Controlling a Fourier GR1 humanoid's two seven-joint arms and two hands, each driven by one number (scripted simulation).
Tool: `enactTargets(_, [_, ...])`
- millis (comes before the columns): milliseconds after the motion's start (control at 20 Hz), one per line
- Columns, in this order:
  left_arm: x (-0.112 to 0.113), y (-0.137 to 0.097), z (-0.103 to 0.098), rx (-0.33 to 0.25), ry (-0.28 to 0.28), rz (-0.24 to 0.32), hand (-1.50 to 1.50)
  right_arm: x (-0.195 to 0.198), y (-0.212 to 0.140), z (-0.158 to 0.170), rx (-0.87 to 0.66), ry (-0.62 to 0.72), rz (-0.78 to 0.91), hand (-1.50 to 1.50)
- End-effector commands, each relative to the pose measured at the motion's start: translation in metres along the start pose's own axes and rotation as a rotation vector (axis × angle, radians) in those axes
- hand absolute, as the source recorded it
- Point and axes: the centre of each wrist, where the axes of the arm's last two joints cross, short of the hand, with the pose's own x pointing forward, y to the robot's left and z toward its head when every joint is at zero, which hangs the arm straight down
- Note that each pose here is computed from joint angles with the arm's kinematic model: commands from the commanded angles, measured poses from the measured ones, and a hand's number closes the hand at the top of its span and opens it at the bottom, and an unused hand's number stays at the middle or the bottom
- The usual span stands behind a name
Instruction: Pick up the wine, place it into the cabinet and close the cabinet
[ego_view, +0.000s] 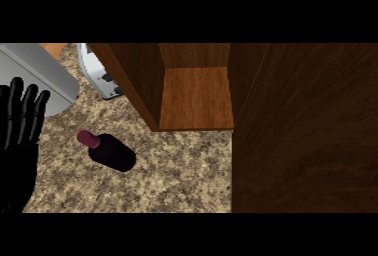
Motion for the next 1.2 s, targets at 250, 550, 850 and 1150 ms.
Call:
enactTargets(250, [0.003, -0.010, -0.025, -0.597, -0.138, 0.316, -1.50, 0.008, 0.003, 0.014, -0.029, 0.015, -0.042, -1.50])
enactTargets(550, [-0.022, 0.026, -0.024, -0.739, 0.108, 0.521, -1.50, 0.035, 0.020, 0.030, 0.147, 0.145, -0.232, -1.50])
enactTargets(850, [0.013, 0.065, -0.050, -0.791, 0.145, 0.541, -1.50, 0.091, 0.025, 0.051, 0.116, 0.154, -0.241, -1.50])
enactTargets(1150, [0.026, 0.088, -0.060, -0.760, 0.170, 0.569, -1.50, 0.117, 0.036, 0.042, 0.130, 0.135, -0.251, -1.50])
